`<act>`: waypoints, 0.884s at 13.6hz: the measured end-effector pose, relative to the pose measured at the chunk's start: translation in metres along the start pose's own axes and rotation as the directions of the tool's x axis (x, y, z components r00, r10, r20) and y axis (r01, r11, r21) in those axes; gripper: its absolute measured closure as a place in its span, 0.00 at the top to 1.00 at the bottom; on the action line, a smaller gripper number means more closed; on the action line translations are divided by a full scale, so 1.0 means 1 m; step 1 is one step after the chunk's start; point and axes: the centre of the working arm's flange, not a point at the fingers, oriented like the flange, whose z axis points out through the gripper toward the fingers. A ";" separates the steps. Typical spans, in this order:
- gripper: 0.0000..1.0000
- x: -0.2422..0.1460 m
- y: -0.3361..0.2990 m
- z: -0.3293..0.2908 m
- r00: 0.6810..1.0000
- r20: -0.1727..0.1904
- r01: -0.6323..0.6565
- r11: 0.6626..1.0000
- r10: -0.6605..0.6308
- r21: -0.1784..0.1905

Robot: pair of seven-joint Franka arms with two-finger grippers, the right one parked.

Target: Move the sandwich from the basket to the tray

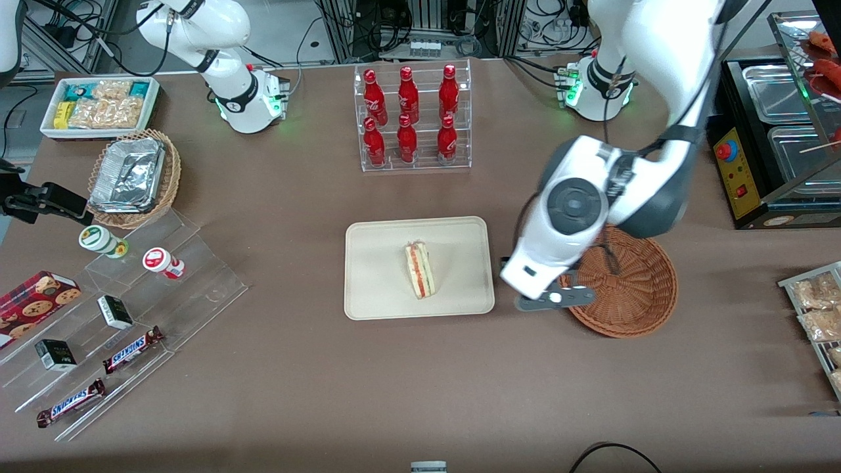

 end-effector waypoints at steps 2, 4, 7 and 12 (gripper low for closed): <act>1.00 -0.004 -0.035 -0.008 0.997 0.004 -0.073 0.997 0.073 0.011; 1.00 -0.014 -0.065 -0.022 0.990 0.000 -0.142 0.990 0.142 0.015; 1.00 -0.034 -0.135 -0.048 0.979 0.007 -0.205 0.978 0.206 -0.019; 1.00 -0.080 -0.217 -0.110 0.961 0.084 -0.263 0.964 0.265 -0.038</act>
